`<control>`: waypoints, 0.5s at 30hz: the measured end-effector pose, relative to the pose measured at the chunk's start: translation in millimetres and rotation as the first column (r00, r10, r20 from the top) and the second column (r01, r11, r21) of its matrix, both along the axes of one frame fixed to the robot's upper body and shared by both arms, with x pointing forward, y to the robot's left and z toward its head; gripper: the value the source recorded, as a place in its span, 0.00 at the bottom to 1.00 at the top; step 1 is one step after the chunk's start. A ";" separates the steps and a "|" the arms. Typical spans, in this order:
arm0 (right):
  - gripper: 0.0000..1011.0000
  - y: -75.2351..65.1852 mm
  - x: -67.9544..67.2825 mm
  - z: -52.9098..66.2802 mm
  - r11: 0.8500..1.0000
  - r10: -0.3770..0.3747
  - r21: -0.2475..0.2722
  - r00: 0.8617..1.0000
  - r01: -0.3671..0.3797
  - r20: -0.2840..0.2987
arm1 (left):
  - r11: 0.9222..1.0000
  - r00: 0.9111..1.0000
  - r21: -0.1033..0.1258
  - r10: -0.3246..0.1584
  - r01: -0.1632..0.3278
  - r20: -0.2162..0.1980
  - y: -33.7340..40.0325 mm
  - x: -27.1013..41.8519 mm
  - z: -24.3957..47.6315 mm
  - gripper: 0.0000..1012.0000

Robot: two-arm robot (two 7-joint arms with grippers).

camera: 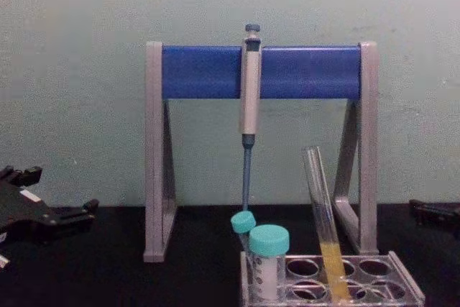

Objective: Pick up the test tube from the test tube rack, shake it, then place it back into the test tube rack.

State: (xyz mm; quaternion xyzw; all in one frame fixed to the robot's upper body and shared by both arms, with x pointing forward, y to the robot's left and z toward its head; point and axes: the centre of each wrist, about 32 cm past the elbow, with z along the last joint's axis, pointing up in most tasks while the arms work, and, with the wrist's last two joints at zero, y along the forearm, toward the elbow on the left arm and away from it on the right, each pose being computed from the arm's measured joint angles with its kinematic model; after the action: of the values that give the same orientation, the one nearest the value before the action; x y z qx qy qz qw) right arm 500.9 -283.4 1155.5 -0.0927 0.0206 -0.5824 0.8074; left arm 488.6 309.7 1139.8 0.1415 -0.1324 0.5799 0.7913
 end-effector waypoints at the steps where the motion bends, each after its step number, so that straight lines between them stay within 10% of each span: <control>1: 0.99 0.0 0.0 0.0 1.000 0.000 0.000 1.000 0.000 0.000 | 1.000 1.000 0.000 0.000 0.000 0.000 0.0 0.0 0.0 0.99; 15: 0.99 0.0 0.0 0.0 1.000 0.000 0.000 1.000 0.000 0.000 | 1.000 1.000 0.000 0.000 0.000 0.000 0.0 0.0 0.0 0.99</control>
State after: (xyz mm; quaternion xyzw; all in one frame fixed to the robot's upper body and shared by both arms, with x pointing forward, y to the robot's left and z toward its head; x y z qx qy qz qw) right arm 500.9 -283.4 1155.5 -0.0927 0.0206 -0.5824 0.8074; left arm 488.6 309.7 1139.8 0.1415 -0.1325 0.5799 0.7913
